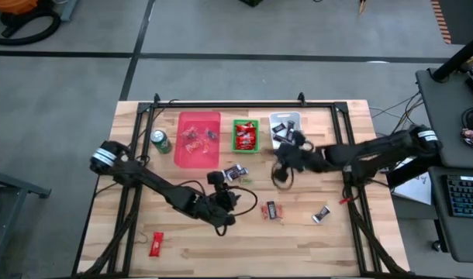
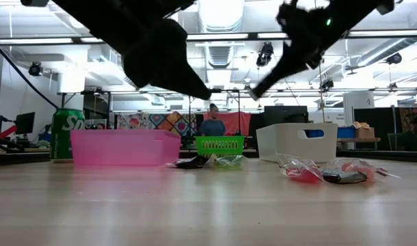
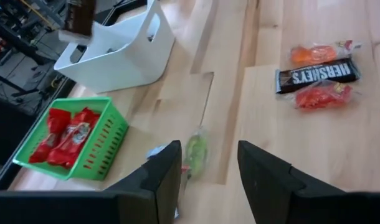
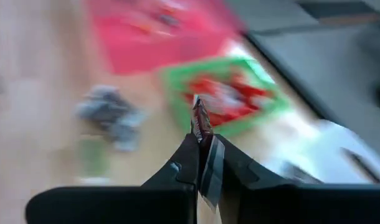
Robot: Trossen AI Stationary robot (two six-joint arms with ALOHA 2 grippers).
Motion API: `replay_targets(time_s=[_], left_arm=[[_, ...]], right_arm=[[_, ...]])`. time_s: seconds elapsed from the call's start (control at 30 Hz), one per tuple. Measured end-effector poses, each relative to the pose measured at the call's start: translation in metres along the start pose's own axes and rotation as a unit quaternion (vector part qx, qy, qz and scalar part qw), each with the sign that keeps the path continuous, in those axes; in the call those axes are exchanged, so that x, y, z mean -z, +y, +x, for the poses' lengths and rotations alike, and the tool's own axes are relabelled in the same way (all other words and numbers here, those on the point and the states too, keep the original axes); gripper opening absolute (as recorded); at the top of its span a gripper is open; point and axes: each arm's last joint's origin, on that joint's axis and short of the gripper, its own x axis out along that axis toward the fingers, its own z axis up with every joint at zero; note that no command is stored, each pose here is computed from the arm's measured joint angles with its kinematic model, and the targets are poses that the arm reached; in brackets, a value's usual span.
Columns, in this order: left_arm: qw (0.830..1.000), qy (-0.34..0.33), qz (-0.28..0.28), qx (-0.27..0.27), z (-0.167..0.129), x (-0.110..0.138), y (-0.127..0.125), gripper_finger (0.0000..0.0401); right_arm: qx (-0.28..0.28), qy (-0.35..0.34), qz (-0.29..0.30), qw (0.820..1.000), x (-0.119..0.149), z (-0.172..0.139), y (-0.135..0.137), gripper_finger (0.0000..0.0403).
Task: Sort candy
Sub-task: Put the brown chocolate into the white bin, then put the green gummy into the red bin
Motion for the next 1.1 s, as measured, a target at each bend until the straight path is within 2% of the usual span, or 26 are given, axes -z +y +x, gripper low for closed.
replay_targets(time_s=[0.2, 0.37, 0.6, 0.77, 0.93, 1.03, 1.1], left_arm=[[1.0, 0.011, -0.014, -0.021, -0.009, -0.002, 0.01, 0.0142], [0.998, 0.032, -0.024, -0.039, -0.009, 0.005, 0.012, 0.0142], [0.997, 0.049, -0.028, -0.043, -0.007, 0.011, 0.011, 0.0142], [0.997, 0.065, -0.023, -0.038, -0.009, 0.014, 0.011, 0.0142], [0.996, 0.079, -0.007, -0.04, -0.015, 0.018, 0.012, 0.0142], [0.996, 0.078, -0.006, -0.038, -0.015, 0.018, 0.012, 0.0142], [0.997, 0.071, -0.02, -0.037, -0.014, 0.016, 0.012, 0.0142]], right_arm=[[0.121, 0.062, 0.062, 0.989, 0.004, 0.019, -0.061, 0.0026], [0.167, 0.113, 0.091, 0.975, 0.014, 0.039, -0.096, 0.0041], [0.152, 0.159, 0.105, 0.97, 0.025, 0.059, -0.109, 0.0099], [0.144, 0.152, 0.117, 0.971, 0.024, 0.057, -0.108, 0.014], [0.116, 0.102, 0.147, 0.977, 0.004, 0.046, -0.108, 0.0149], [0.105, 0.049, 0.134, 0.984, -0.015, 0.039, -0.11, 0.0145], [0.079, 0.018, 0.124, 0.989, -0.026, 0.036, -0.109, 0.0142]])
